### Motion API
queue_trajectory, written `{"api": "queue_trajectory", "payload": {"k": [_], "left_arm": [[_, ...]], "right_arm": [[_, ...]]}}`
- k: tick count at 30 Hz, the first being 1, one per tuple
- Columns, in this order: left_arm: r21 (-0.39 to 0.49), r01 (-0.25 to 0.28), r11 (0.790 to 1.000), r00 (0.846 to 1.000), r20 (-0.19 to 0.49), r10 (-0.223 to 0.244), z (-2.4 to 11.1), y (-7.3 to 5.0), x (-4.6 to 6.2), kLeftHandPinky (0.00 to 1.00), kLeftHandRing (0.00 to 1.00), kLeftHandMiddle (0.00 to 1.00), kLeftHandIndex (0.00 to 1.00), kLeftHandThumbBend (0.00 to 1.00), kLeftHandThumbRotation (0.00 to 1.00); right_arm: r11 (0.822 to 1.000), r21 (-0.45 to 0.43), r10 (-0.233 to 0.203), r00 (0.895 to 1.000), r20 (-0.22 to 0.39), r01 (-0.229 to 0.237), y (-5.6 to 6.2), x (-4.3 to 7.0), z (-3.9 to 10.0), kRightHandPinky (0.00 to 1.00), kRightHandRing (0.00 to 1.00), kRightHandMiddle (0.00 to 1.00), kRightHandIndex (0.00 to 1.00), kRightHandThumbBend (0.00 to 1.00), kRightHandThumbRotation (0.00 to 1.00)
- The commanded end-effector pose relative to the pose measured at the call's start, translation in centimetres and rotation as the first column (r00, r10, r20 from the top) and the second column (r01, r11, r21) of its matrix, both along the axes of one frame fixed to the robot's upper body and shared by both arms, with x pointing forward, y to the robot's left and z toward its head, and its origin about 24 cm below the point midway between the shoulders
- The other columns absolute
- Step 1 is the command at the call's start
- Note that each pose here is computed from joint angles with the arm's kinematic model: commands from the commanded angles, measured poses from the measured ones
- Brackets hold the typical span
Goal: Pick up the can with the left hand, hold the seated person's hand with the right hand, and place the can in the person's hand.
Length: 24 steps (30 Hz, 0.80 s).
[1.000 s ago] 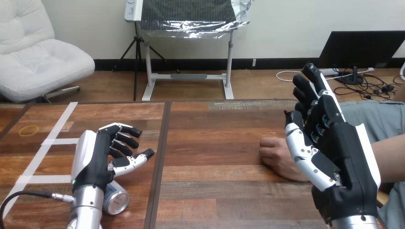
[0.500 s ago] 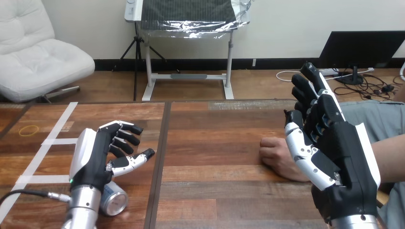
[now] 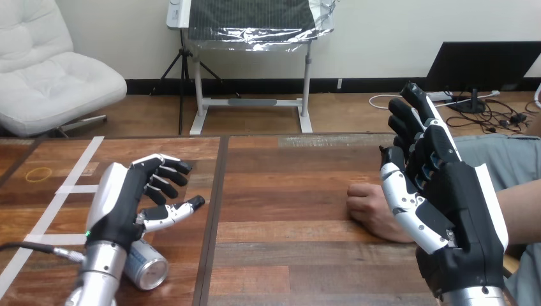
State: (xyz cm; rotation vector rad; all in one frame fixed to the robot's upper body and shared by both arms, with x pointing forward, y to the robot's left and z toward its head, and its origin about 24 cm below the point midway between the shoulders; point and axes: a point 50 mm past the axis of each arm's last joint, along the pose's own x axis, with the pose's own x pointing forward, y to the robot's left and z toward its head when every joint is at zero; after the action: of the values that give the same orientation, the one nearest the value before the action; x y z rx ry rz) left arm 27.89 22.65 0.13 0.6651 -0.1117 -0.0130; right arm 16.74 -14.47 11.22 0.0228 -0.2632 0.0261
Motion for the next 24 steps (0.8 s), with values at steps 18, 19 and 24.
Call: {"api": "queue_trajectory", "payload": {"k": [18, 19, 24], "left_arm": [[-0.041, 0.012, 0.999, 0.992, 0.123, -0.007, 2.94, 0.72, 1.01, 0.47, 0.53, 0.58, 0.60, 0.63, 0.00], [-0.041, 0.012, 0.999, 0.992, 0.124, -0.006, 2.94, 0.72, 1.01, 0.47, 0.53, 0.58, 0.60, 0.63, 0.00], [-0.048, 0.012, 0.999, 0.992, 0.128, -0.005, 2.90, 0.64, 1.00, 0.47, 0.53, 0.58, 0.60, 0.63, 0.00]], "right_arm": [[0.999, 0.050, -0.005, 0.995, 0.100, 0.000, 0.20, 0.64, 1.69, 1.00, 0.95, 0.93, 0.94, 0.00, 0.00], [0.999, 0.050, -0.005, 0.995, 0.100, 0.000, 0.20, 0.64, 1.69, 1.00, 0.95, 0.93, 0.94, 0.00, 0.00], [0.999, 0.044, -0.006, 0.995, 0.103, 0.002, 0.14, 0.63, 1.66, 1.00, 0.95, 0.93, 0.94, 0.00, 0.00]]}}
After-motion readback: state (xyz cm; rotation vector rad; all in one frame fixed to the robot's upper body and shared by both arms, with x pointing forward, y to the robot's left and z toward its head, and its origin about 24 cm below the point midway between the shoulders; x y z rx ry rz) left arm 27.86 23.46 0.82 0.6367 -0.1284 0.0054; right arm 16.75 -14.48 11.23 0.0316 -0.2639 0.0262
